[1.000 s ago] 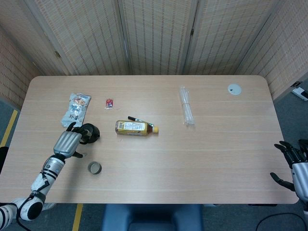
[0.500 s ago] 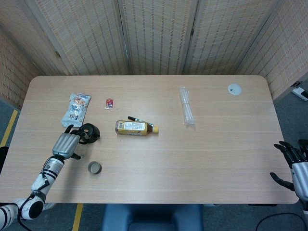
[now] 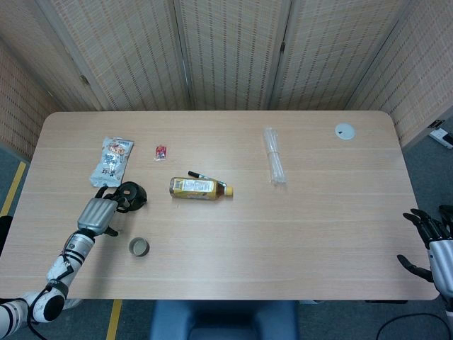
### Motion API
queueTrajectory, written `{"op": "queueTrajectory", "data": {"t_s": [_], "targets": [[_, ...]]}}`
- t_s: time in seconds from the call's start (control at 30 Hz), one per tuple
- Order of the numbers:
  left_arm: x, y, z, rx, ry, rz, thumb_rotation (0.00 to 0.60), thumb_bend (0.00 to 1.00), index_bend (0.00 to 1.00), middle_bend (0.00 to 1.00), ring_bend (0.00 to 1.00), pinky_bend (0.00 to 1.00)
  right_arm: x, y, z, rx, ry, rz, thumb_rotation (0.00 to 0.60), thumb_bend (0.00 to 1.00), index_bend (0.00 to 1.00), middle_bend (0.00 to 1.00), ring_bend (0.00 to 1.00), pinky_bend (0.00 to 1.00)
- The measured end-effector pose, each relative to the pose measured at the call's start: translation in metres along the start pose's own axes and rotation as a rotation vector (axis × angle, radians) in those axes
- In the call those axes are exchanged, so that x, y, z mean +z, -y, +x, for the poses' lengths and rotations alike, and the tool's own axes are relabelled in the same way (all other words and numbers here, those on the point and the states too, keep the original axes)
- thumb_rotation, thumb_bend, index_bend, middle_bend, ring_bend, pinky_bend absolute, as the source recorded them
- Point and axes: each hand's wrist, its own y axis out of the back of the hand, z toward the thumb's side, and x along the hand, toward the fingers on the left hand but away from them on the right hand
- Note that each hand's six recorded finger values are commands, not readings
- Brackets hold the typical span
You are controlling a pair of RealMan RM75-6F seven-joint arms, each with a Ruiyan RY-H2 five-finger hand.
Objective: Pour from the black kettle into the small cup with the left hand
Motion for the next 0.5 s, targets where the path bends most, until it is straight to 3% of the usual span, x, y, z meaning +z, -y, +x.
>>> {"op": "queueTrajectory", "data": {"t_s": [0.5], "targets": [[-0.0043, 0.0066, 0.0069, -0.02, -0.013, 0.007, 0.6, 0.2, 0.38, 0.4, 0.29, 0.0, -0.0014, 0.0001, -0.0002, 0.001, 0.007, 0.001, 0.6, 0.17, 0.21, 0.22, 0.28, 0.1]]}}
